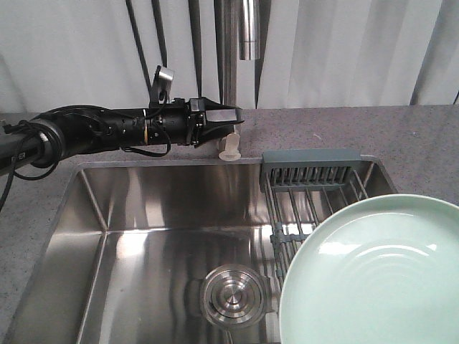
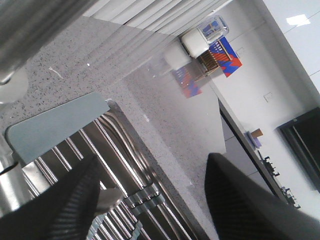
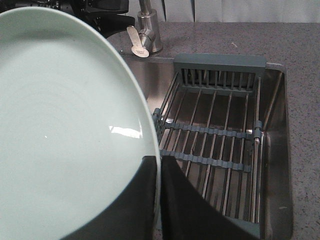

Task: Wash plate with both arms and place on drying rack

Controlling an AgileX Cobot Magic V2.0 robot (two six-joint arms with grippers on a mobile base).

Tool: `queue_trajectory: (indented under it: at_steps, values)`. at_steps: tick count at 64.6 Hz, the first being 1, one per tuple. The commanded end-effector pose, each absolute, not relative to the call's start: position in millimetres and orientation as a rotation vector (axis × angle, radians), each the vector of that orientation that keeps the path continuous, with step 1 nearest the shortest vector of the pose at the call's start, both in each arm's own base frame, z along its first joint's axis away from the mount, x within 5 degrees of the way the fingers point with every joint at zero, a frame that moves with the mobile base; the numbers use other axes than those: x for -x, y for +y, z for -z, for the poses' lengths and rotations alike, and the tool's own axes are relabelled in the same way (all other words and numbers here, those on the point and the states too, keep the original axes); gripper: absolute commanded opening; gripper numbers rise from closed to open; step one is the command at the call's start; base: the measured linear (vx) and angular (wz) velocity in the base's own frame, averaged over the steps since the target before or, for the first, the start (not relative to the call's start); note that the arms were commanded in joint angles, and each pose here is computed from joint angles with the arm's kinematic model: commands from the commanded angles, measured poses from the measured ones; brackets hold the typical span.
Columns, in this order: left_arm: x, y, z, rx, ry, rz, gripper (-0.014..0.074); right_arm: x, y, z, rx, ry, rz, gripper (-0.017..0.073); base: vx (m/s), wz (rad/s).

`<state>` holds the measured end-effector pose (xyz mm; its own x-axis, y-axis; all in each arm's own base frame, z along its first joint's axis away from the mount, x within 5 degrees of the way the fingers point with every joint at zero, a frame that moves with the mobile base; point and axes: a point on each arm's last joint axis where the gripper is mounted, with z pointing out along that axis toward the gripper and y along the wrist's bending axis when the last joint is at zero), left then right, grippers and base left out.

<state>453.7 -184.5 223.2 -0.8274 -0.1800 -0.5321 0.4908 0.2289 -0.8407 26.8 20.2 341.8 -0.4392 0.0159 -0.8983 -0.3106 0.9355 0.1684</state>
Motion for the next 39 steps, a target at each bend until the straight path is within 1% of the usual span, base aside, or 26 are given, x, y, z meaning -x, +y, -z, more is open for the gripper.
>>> queue_trajectory:
  at_steps: [1,13,21,28,35,39]
  values:
    - [-438,-193,-261,-0.408,1.889,1.734,0.0444,-30,20,-355,0.195,1.912,-0.382,-0.0002,0.0,0.0]
    - [-444,-186,-266,-0.321,1.838,1.761,0.0444,-30,20,-355,0.195,1.912,-0.382,-0.0002,0.0,0.0]
    - [-453,-168,-272,-0.232,1.779,1.778,0.0427,-30,20,-355,0.195,1.912,-0.382,-0.0002,0.0,0.0]
    - [-459,-145,-273,-0.195,1.759,1.76,0.0375,-30,20,-355,0.195,1.912,-0.382,-0.0002,0.0,0.0]
    - [-461,-120,-275,-0.215,1.73,1.781,0.0283,-30,20,-355,0.195,1.912,-0.382,-0.0002,0.0,0.0]
    - [-459,-107,-278,-0.243,1.699,1.816,0.021,-30,20,-355,0.195,1.911,-0.383,-0.0002,0.0,0.0]
